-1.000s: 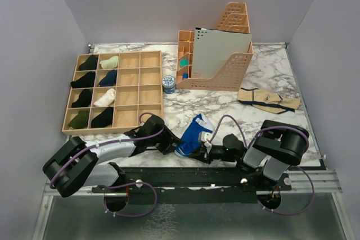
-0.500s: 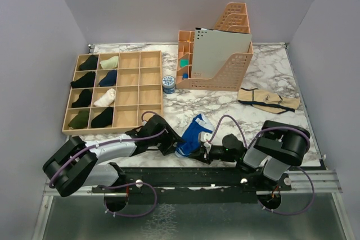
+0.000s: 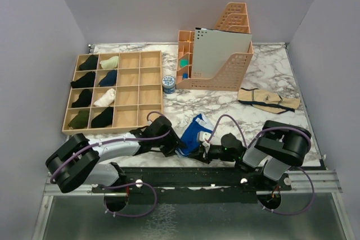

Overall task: Roll the underwear
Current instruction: Roll the underwear to the center of the board.

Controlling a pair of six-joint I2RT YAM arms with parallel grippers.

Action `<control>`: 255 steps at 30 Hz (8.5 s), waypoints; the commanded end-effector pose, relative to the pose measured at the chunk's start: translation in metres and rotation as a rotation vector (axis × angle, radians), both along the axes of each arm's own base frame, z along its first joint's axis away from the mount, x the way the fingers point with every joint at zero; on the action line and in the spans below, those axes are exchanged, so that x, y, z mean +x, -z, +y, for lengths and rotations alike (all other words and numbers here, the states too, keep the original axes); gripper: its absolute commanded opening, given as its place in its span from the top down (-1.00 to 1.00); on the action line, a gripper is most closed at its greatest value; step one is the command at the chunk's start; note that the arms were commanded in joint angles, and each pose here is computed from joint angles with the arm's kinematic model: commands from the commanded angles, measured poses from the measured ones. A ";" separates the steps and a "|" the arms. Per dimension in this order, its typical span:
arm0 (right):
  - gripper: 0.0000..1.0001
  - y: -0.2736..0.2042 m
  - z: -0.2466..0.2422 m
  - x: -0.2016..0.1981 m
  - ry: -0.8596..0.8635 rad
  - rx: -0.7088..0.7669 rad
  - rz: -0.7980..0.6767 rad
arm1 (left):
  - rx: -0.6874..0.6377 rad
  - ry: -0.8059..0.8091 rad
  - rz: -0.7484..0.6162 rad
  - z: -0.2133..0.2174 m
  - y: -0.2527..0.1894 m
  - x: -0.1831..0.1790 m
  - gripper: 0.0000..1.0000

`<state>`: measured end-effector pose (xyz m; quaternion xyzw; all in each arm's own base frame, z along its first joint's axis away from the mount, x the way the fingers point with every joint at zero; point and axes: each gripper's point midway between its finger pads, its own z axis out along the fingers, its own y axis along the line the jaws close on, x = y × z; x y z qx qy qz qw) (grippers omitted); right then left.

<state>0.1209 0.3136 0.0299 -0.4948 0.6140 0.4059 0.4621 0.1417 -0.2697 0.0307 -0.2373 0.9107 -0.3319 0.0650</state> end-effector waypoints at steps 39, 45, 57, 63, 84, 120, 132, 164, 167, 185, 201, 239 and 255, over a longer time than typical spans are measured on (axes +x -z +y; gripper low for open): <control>-0.51 -0.080 -0.035 0.035 0.428 0.167 0.149 | 0.074 -0.098 -0.003 0.025 0.009 0.001 1.00; -0.83 -0.077 -0.028 0.038 0.391 0.024 0.093 | 0.054 -0.101 0.011 0.027 0.005 0.006 1.00; -0.79 -0.042 0.007 0.015 0.132 -0.379 -0.701 | -0.003 -0.126 0.099 0.037 -0.004 0.019 1.00; -0.62 -0.028 0.025 0.018 0.087 -0.409 -0.840 | -0.024 -0.120 0.122 0.034 -0.005 0.017 1.00; 0.33 -0.001 0.049 0.010 0.001 -0.438 -0.845 | -0.048 -0.161 0.133 0.041 -0.004 0.010 1.00; 0.99 -0.038 0.036 -0.003 0.169 0.221 0.308 | -0.152 -0.042 -0.435 0.054 -0.055 0.032 -0.98; 0.99 0.004 0.022 0.027 0.333 0.123 0.652 | -0.169 0.077 -0.550 0.051 -0.058 0.025 -0.81; 0.90 0.056 -0.007 0.036 0.434 -0.091 1.008 | 0.050 0.060 -0.390 0.050 0.007 0.036 -0.26; 0.90 0.056 -0.008 0.035 0.435 -0.085 1.013 | 0.104 0.054 -0.351 0.051 0.019 0.031 -0.09; -0.23 0.011 -0.020 0.052 0.399 -0.131 0.717 | 0.206 0.121 -0.336 0.044 0.021 0.039 0.52; -0.26 -0.057 -0.017 0.034 0.028 -0.171 -0.362 | 0.185 0.247 -0.306 0.022 0.006 0.036 0.40; 0.22 0.018 -0.001 0.044 -0.149 -0.498 -0.734 | 0.148 0.327 -0.264 0.007 -0.008 0.037 0.38; 0.89 0.011 -0.009 0.070 -0.021 -0.573 -0.797 | 0.125 0.340 -0.266 0.007 -0.008 0.039 0.39</control>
